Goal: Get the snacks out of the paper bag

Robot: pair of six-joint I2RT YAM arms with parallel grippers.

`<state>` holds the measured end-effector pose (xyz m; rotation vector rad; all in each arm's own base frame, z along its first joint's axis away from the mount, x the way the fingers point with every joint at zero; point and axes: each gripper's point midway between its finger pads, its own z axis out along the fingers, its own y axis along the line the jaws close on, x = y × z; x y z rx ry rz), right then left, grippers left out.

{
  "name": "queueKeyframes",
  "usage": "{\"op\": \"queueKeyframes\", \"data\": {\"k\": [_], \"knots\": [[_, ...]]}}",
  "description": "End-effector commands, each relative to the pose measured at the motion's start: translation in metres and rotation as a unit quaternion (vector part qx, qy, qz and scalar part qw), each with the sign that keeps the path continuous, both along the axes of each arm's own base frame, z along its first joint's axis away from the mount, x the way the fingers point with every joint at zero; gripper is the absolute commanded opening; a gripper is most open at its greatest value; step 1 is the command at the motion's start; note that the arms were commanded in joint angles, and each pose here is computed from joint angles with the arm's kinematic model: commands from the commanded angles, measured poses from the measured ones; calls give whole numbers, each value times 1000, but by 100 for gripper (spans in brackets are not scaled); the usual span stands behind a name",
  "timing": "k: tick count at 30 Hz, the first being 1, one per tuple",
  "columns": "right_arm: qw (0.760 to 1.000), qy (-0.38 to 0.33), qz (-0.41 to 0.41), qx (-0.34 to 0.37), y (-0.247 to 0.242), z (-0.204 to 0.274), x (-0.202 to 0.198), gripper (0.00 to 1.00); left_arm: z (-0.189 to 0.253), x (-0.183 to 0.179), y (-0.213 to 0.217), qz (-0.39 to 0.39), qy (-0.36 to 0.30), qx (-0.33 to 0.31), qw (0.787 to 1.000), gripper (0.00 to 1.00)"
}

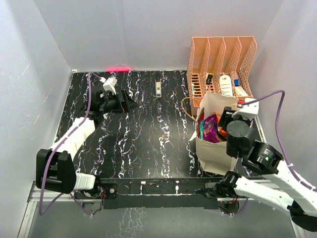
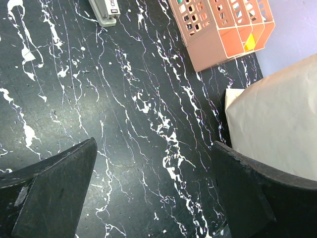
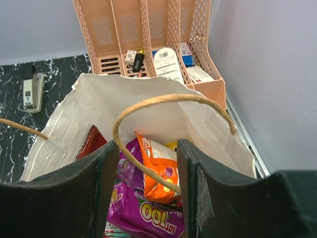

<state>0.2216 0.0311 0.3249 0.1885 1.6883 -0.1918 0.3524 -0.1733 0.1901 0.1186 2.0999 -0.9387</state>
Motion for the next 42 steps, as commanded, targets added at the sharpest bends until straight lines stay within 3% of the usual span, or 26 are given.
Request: {"op": "queueKeyframes", "data": {"k": [1, 14, 18, 23, 30, 33, 42], "knots": [[999, -15, -13, 26, 5, 20, 5, 49, 23, 3, -6, -13, -29, -11, 999, 97], [999, 7, -35, 8, 19, 25, 32, 48, 26, 2, -6, -15, -31, -13, 999, 97], [998, 40, -46, 6, 0, 12, 58, 51, 26, 2, -7, -16, -32, -14, 999, 97], [997, 65, -31, 17, -15, 5, 79, 52, 26, 2, -7, -16, -31, -15, 999, 97], [998, 47, 6, 45, -6, 18, 78, 50, 26, 2, -7, -17, -30, -17, 999, 97], [997, 35, 15, 60, -5, 23, 71, 44, 25, 2, -7, -17, -29, -17, 999, 97], [987, -43, 101, 119, 21, 57, 60, 12, 22, 2, -9, -19, -24, -20, 999, 97]]}}
